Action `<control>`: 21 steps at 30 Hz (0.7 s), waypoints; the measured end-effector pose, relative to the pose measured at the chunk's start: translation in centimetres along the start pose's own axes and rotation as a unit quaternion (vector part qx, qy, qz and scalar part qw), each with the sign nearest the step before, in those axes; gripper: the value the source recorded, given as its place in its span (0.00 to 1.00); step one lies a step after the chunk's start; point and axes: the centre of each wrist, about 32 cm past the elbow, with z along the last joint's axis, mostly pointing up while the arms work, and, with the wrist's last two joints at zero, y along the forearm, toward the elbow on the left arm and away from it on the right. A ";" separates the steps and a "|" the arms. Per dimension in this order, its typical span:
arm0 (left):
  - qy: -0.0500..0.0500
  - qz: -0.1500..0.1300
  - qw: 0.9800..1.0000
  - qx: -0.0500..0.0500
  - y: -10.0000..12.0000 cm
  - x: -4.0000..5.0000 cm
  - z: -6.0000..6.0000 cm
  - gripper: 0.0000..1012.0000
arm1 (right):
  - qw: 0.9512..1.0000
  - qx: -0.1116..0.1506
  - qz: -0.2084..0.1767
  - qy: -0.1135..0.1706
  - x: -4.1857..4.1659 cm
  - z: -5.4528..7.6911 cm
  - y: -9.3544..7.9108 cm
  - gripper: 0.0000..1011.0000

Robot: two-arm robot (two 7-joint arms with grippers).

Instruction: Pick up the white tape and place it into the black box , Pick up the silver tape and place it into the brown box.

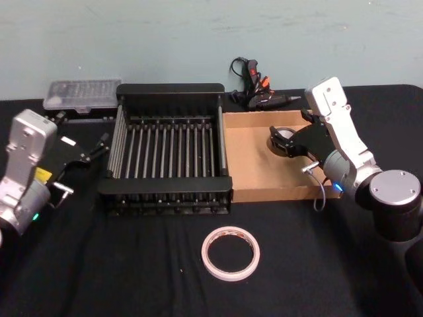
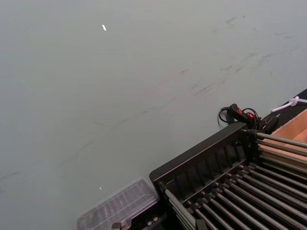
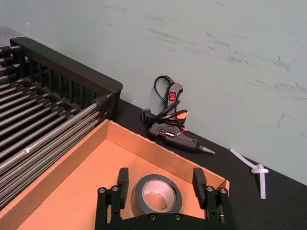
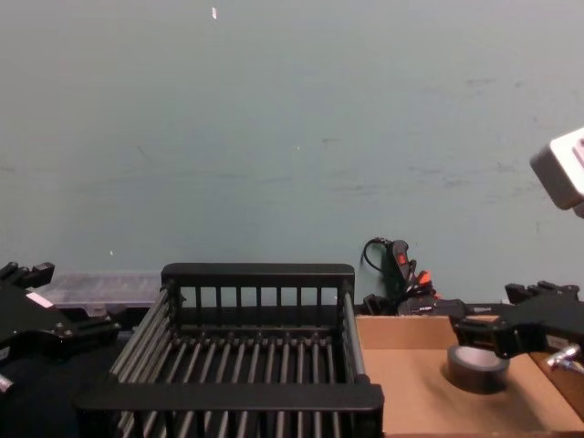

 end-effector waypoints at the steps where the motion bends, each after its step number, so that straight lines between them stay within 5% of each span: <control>1: 0.000 0.000 1.000 0.000 0.0 0.00 0.0 0.99 | 1.000 0.000 0.000 0.000 0.00 0.0 0.0 0.85; 7: 0.000 0.000 1.000 0.000 0.0 0.00 0.0 0.99 | 1.000 0.000 0.000 0.000 0.01 0.0 0.0 0.99; 21: 0.000 0.000 1.000 0.000 0.0 0.00 0.0 0.99 | 1.000 0.001 0.001 0.001 0.04 0.1 -0.1 0.99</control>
